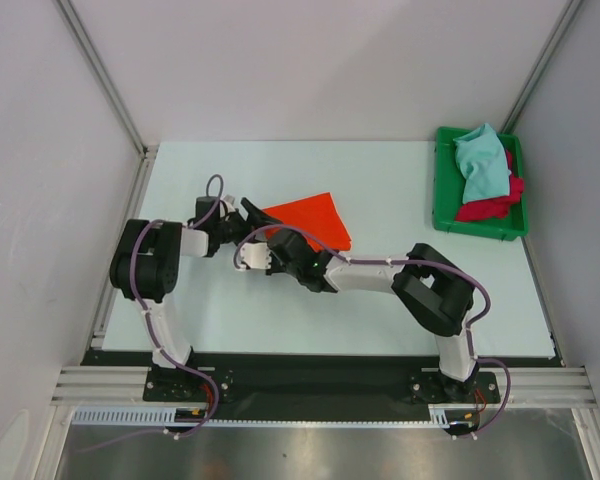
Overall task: Fold and stack the t-shirts
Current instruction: Neatly place the folded tshirt to the corner
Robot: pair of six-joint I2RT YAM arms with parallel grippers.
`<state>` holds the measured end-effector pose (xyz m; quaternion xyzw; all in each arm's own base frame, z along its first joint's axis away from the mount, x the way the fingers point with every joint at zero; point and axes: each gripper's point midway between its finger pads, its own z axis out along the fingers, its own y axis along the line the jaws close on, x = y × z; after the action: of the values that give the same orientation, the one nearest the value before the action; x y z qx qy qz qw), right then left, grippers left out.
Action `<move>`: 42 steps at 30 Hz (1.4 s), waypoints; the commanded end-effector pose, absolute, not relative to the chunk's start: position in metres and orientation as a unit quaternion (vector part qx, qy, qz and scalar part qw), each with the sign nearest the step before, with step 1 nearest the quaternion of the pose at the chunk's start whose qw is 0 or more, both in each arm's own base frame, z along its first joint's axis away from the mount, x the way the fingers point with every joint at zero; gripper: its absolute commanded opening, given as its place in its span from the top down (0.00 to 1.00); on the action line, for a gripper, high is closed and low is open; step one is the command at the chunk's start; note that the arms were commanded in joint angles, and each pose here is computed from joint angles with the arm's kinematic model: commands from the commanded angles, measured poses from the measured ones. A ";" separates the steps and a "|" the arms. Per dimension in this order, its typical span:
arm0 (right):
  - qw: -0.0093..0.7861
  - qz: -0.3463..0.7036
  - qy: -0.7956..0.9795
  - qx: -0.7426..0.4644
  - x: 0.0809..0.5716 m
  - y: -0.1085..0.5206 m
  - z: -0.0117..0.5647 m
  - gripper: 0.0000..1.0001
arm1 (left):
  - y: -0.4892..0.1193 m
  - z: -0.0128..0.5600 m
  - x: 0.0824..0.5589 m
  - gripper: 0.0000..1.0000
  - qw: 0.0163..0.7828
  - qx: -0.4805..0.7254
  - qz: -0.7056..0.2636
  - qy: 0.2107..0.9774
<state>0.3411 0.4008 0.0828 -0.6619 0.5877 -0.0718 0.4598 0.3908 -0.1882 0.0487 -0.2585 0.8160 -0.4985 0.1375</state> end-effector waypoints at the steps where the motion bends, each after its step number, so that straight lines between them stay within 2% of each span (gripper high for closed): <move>1: 0.505 -0.053 0.589 -0.629 0.346 0.405 0.126 1.00 | -0.192 0.035 0.395 0.06 0.138 -0.278 -0.484 0.818; 8: 0.515 -0.039 0.600 -0.611 0.348 0.402 0.135 1.00 | -0.194 0.029 0.410 0.15 0.157 -0.268 -0.465 0.829; 11: 0.513 -0.020 0.607 -0.606 0.344 0.405 0.134 1.00 | -0.194 0.029 0.417 0.25 0.164 -0.265 -0.461 0.831; 12: 0.508 -0.016 0.610 -0.608 0.342 0.405 0.132 0.99 | -0.193 0.029 0.419 0.37 0.168 -0.267 -0.458 0.831; 14: 0.511 -0.010 0.615 -0.601 0.340 0.407 0.132 0.91 | -0.193 0.034 0.424 0.50 0.175 -0.265 -0.460 0.829; 15: 0.513 -0.009 0.620 -0.593 0.341 0.406 0.133 0.89 | -0.192 0.034 0.425 0.63 0.176 -0.266 -0.457 0.830; 17: 0.515 -0.007 0.632 -0.580 0.343 0.403 0.137 0.77 | -0.191 0.039 0.429 0.73 0.186 -0.259 -0.451 0.834; 18: 0.516 -0.005 0.650 -0.557 0.346 0.397 0.139 0.57 | -0.188 0.038 0.428 0.81 0.182 -0.262 -0.437 0.841; 22: 0.500 0.042 0.706 -0.500 0.338 0.372 0.155 0.33 | -0.177 0.040 0.435 0.99 0.196 -0.237 -0.387 0.869; 23: 0.507 0.047 0.713 -0.482 0.333 0.360 0.172 0.28 | -0.175 0.046 0.444 1.00 0.215 -0.212 -0.375 0.876; 24: 0.494 0.052 0.731 -0.467 0.325 0.348 0.165 0.14 | -0.171 0.042 0.438 1.00 0.201 -0.209 -0.356 0.888; 25: 0.487 0.049 0.740 -0.462 0.320 0.337 0.165 0.00 | -0.165 0.047 0.449 1.00 0.219 -0.201 -0.337 0.894; 26: 0.494 0.052 0.741 -0.452 0.309 0.321 0.183 0.00 | -0.159 0.045 0.451 1.00 0.230 -0.174 -0.315 0.904; 27: 0.491 0.054 0.746 -0.446 0.302 0.312 0.184 0.00 | -0.154 0.041 0.446 1.00 0.220 -0.164 -0.296 0.915; 29: 0.470 0.059 0.764 -0.438 0.280 0.286 0.173 0.00 | -0.137 0.043 0.459 1.00 0.246 -0.130 -0.252 0.927; 30: 0.490 0.074 0.757 -0.426 0.269 0.275 0.194 0.00 | -0.129 0.041 0.456 1.00 0.240 -0.123 -0.229 0.935; 31: 0.482 0.080 0.764 -0.422 0.259 0.265 0.188 0.00 | -0.116 0.047 0.465 1.00 0.255 -0.101 -0.204 0.940; 35: 0.475 0.097 0.775 -0.406 0.229 0.231 0.194 0.00 | -0.058 0.038 0.469 1.00 0.255 -0.093 -0.083 0.959; 37: 0.479 0.101 0.778 -0.394 0.221 0.220 0.200 0.00 | -0.035 0.040 0.475 1.00 0.262 -0.093 -0.066 0.958; 41: 0.471 0.106 0.788 -0.383 0.214 0.213 0.198 0.00 | -0.009 0.049 0.497 1.00 0.294 -0.077 -0.091 0.948; 42: 0.469 0.111 0.786 -0.387 0.213 0.215 0.198 0.00 | -0.024 0.052 0.500 1.00 0.298 -0.054 -0.146 0.942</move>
<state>0.2228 0.2191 0.2118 -0.3914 0.7669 0.1022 0.4983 0.4824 -0.0409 0.0385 -0.1079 0.9492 -0.1253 0.2677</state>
